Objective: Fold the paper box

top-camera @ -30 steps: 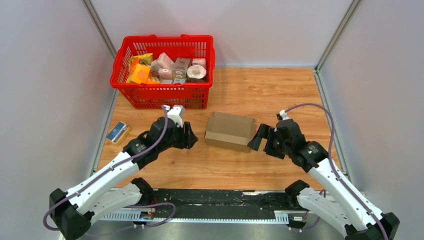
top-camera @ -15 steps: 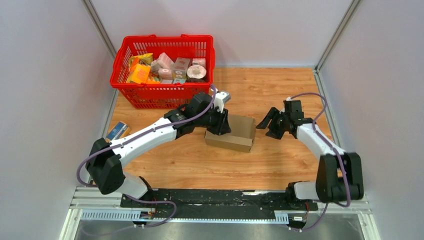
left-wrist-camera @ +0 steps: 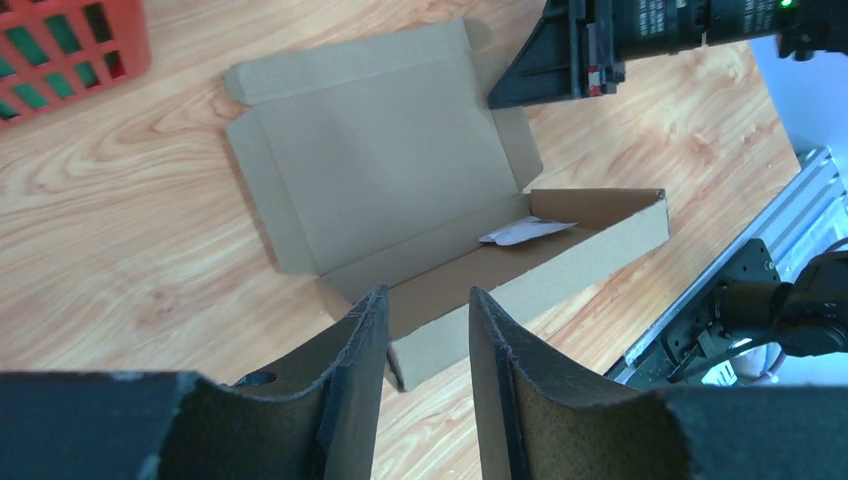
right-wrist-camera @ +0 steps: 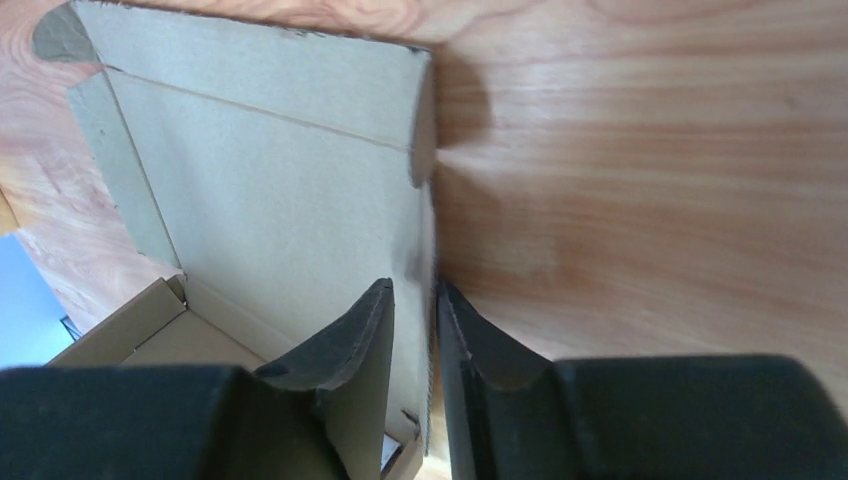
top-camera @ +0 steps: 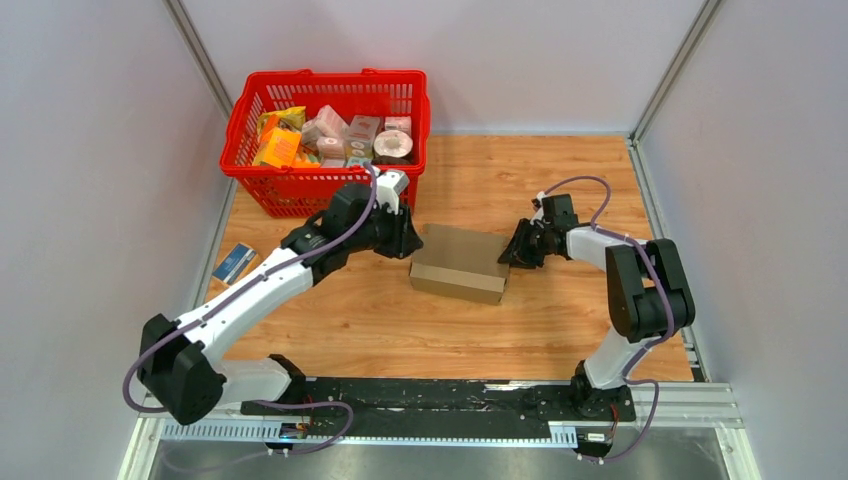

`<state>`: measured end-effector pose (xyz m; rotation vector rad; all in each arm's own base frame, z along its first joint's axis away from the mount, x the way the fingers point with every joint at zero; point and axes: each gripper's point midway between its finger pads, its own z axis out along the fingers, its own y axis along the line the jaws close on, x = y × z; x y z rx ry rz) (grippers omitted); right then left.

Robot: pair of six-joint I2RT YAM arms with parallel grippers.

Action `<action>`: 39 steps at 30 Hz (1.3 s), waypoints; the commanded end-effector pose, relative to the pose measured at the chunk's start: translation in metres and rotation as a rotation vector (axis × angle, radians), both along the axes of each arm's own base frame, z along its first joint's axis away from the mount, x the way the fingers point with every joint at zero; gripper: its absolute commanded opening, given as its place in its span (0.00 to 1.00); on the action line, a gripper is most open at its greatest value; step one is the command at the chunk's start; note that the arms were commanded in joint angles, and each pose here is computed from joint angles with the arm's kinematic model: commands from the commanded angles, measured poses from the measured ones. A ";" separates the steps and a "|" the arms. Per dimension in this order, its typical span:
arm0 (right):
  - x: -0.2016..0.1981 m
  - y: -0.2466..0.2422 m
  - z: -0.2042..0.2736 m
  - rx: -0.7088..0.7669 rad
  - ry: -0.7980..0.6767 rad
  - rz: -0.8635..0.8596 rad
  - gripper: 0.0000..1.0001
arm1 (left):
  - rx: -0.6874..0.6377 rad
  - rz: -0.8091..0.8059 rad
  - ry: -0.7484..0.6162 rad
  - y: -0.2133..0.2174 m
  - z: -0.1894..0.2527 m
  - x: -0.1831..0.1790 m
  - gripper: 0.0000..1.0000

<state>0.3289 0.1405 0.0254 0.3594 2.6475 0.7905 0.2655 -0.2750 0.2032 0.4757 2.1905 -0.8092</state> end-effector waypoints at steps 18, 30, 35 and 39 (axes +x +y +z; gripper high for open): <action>0.041 0.033 0.091 -0.027 -0.639 0.199 0.00 | -0.014 0.277 -0.131 0.103 -0.002 -0.054 0.43; 0.024 0.053 0.142 0.017 -0.982 0.309 0.00 | 0.045 0.351 -0.114 0.133 -0.022 -0.070 0.53; 0.013 0.065 0.151 0.055 -1.037 0.394 0.00 | 0.056 0.344 -0.103 0.123 -0.034 -0.048 0.61; 0.004 0.072 0.157 0.058 -1.058 0.419 0.00 | 0.003 0.322 -0.127 0.109 -0.029 -0.011 0.63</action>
